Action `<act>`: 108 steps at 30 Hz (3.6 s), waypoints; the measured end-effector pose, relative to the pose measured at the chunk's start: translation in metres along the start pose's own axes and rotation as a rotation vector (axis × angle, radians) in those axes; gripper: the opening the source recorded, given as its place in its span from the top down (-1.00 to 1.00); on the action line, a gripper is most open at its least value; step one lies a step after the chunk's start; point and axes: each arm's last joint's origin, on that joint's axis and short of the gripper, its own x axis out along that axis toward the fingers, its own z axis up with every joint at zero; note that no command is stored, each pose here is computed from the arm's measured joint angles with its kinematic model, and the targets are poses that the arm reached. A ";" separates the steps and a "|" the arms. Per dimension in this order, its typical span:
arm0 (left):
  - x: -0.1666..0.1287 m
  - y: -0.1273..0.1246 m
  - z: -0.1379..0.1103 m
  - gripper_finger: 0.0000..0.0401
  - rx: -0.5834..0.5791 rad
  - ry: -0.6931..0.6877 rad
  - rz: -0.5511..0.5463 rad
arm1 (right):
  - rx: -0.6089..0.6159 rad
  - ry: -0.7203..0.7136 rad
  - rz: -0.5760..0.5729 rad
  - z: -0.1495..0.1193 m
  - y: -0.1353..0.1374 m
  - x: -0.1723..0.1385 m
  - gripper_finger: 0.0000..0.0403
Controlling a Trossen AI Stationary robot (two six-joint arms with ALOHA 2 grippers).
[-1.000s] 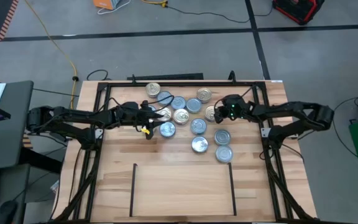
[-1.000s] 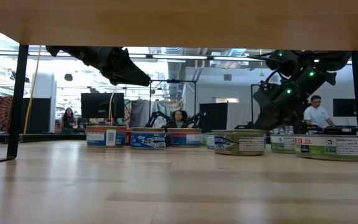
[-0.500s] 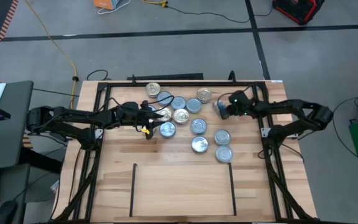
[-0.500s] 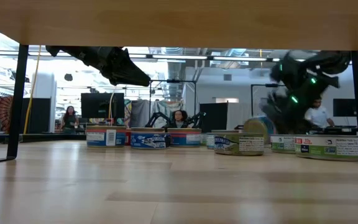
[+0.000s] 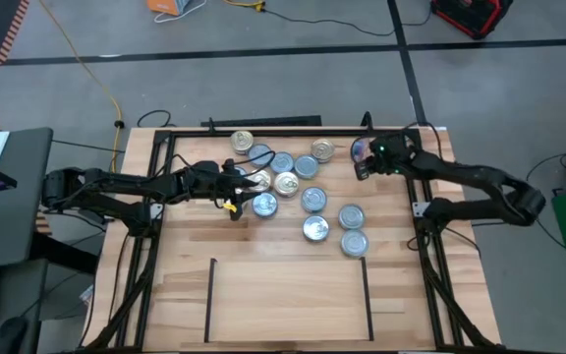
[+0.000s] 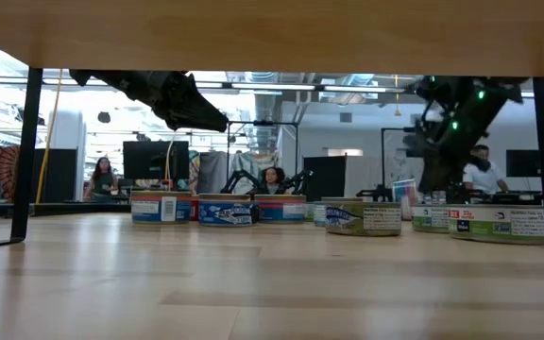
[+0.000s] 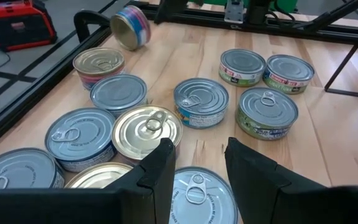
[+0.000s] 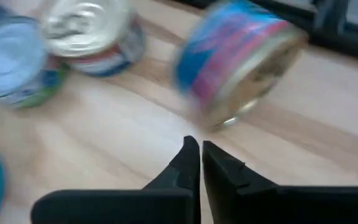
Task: Stack canned seafood by type on shelf
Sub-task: Put the blue and pink tuna can on the shelf
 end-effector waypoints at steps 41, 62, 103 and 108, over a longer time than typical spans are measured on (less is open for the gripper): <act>-0.001 -0.007 0.002 -0.16 -0.037 -0.092 0.088 | 0.139 -0.294 -0.381 0.002 0.035 0.052 -0.72; -0.001 -0.008 0.005 -0.16 -0.028 -0.115 0.073 | 0.150 -0.434 -0.363 -0.005 0.017 0.072 -0.70; -0.031 -0.038 0.023 -0.15 0.080 -0.209 -0.380 | -0.539 -0.427 0.284 -0.017 0.121 -0.096 -0.05; -0.040 -0.055 0.024 -0.15 0.116 -0.221 -0.438 | -0.691 -0.471 0.455 -0.038 0.156 -0.128 -0.06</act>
